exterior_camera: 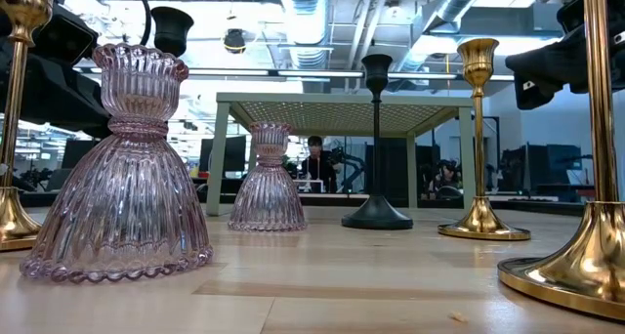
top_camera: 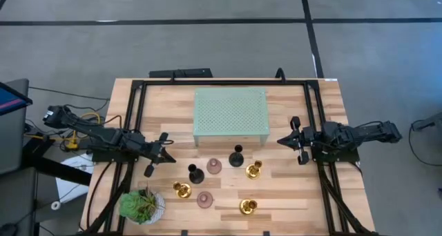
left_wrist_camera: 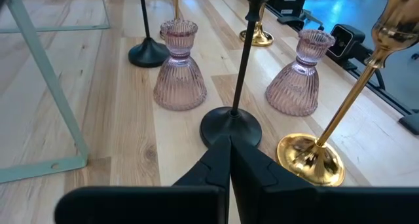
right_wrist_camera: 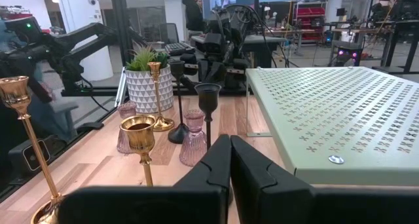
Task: Pick & Place candle stick holders
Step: Put the top gold candle holder on the shelf
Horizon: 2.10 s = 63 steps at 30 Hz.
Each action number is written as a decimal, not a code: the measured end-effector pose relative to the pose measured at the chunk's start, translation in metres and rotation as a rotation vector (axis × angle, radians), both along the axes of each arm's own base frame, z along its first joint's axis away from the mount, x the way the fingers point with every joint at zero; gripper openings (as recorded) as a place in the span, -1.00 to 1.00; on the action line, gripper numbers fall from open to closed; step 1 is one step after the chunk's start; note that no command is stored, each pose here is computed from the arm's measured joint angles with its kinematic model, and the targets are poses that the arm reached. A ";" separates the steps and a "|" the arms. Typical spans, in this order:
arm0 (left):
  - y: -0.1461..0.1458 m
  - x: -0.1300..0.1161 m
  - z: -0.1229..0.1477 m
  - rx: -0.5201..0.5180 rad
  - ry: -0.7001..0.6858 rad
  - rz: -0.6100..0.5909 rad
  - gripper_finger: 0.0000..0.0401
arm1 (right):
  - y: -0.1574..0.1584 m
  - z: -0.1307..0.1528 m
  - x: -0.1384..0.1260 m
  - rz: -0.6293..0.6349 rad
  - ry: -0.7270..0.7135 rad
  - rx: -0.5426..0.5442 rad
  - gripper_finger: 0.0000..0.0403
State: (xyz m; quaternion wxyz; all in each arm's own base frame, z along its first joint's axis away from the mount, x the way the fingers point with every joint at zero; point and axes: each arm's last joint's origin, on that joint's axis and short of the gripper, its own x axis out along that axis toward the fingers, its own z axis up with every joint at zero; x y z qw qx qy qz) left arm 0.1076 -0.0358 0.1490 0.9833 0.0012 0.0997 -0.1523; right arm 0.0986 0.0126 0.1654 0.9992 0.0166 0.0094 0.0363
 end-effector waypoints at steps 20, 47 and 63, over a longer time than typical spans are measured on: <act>0.000 0.000 0.001 -0.004 -0.012 0.000 -0.96 | 0.000 0.000 0.000 0.000 0.000 0.000 -1.00; 0.000 0.001 0.006 -0.032 -0.060 0.001 -0.96 | 0.000 0.000 0.000 0.000 -0.001 0.000 -1.00; 0.000 0.001 0.007 -0.106 -0.039 0.014 -0.96 | 0.002 -0.010 0.006 0.034 0.121 0.045 -1.00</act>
